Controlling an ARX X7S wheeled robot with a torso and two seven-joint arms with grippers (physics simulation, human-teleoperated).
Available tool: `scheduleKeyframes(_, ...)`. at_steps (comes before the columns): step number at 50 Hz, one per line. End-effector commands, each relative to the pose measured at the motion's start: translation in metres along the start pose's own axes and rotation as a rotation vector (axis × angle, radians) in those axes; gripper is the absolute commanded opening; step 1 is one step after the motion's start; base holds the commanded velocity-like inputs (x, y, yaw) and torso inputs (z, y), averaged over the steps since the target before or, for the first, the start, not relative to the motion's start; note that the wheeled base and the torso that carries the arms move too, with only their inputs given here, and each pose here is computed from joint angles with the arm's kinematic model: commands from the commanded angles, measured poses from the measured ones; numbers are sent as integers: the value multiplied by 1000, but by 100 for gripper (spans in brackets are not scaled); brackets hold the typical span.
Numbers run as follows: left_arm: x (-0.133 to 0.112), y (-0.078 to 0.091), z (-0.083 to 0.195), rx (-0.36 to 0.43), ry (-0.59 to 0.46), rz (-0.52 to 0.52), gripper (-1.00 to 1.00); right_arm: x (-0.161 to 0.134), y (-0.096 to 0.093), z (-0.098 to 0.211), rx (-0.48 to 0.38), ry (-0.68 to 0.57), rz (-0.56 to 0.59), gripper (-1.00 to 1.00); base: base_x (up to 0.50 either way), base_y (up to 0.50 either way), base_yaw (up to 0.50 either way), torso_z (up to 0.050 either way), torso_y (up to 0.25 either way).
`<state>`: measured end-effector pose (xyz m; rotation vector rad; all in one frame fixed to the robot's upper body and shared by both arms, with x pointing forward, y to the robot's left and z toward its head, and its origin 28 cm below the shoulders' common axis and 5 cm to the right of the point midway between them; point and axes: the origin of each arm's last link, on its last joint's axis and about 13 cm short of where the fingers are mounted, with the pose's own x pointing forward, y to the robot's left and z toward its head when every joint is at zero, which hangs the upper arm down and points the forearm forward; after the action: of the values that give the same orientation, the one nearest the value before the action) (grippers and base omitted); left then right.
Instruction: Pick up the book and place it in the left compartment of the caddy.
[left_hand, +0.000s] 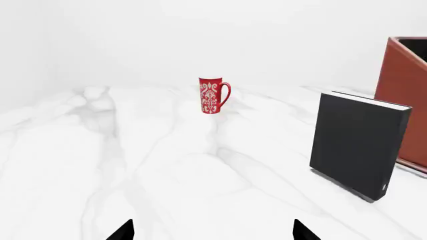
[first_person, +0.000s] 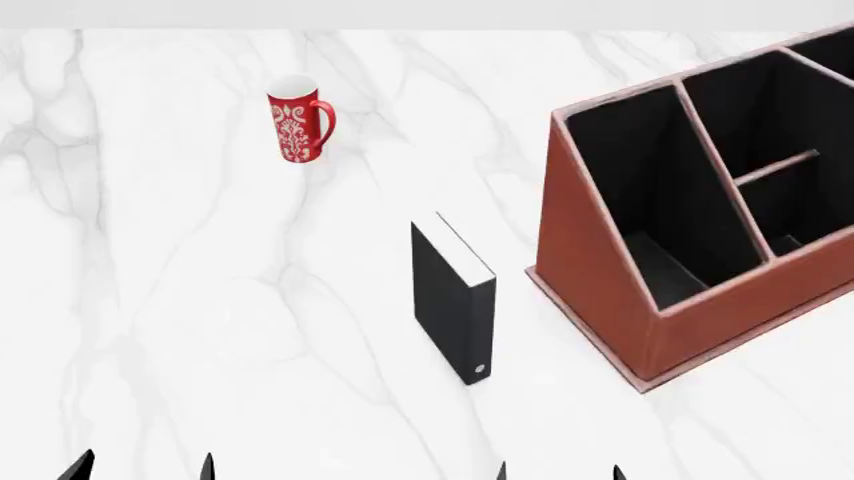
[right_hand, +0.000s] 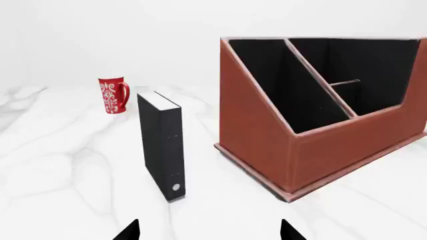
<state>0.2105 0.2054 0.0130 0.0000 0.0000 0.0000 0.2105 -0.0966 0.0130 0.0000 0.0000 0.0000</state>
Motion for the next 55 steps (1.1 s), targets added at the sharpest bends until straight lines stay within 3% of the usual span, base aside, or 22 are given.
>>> scheduleKeyframes(1, 0, 1, 1, -5, 4, -3, 100, 0, 1, 0, -19, 4, -8, 100, 0, 0, 0, 0, 0)
scheduleKeyframes(5, -1, 0, 1, 4, 50, -30, 100, 0, 1, -1, -28, 5, -13, 100, 0, 0, 0, 0, 0)
scheduleKeyframes(6, -14, 5, 10, -4, 57, -23, 100, -7, 2, 15, 12, 31, -7, 100, 0, 0, 0, 0, 0)
scheduleKeyframes(7, -4, -1, 5, 6, 0, -46, 100, 0, 1, 1, -34, 3, -15, 100, 0, 0, 0, 0, 0)
scheduleKeyframes(12, -3, -1, 3, 6, 4, -42, 100, 0, 1, 0, -33, -1, -15, 100, 0, 0, 0, 0, 0)
scheduleKeyframes(21, -10, -1, 19, 10, -34, -37, 100, -7, -1, 24, -8, -83, -29, 100, 0, 0, 0, 0, 0)
scheduleKeyframes(37, -23, 5, 42, 5, -111, -5, 100, -32, -33, 77, 20, -247, -175, 100, 0, 0, 0, 0, 0)
scheduleKeyframes(55, -34, 10, 61, 6, -165, 23, 100, -49, -53, 96, 26, -314, -273, 100, 0, 0, 0, 0, 0)
